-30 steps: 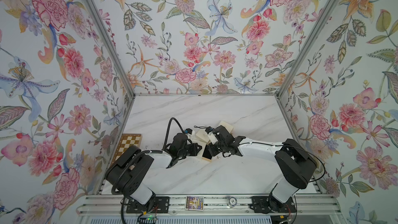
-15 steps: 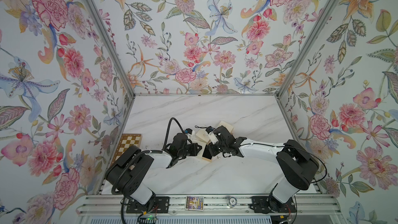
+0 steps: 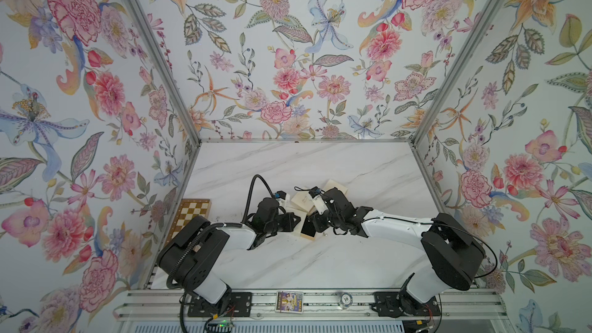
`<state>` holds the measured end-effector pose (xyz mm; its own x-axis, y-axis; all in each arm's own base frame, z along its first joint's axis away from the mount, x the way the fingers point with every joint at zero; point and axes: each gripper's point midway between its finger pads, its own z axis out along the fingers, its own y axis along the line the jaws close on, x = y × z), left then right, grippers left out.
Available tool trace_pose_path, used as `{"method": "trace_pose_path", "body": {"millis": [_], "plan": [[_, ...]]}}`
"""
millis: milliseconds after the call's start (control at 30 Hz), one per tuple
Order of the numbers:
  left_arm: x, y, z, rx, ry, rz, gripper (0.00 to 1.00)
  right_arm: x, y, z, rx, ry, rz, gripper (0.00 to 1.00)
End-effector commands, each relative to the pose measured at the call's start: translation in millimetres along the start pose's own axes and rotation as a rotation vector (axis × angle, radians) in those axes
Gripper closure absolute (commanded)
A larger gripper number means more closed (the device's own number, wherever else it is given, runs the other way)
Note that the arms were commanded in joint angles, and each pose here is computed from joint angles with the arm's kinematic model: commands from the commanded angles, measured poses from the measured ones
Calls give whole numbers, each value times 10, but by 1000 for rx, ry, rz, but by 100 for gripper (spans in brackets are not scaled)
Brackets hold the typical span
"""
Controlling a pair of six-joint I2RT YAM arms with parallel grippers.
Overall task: Take out the earrings from the drawer-style jewelry box
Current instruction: Pick up the earring from the drawer, then place the earring at the center of the board.
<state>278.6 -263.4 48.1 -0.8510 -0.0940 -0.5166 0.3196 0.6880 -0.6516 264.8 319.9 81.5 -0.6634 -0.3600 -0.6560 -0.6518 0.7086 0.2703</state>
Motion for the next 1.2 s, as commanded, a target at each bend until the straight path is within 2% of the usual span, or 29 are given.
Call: {"method": "trace_pose_path", "body": {"millis": [0, 233, 467, 700, 1167], "plan": [[693, 589, -38, -209, 221, -125, 100, -107, 5, -128, 3, -66, 14, 90], [690, 589, -35, -207, 218, -126, 100, -64, -135, -366, 45, -119, 67, 90], [676, 569, -18, -197, 218, -126, 100, 163, -399, -488, 98, -99, 151, 89], [655, 548, -16, -191, 214, -122, 100, 423, -543, -387, 117, -18, 185, 89], [662, 561, -35, -199, 212, -125, 100, 582, -483, -59, 94, 70, 187, 89]]}}
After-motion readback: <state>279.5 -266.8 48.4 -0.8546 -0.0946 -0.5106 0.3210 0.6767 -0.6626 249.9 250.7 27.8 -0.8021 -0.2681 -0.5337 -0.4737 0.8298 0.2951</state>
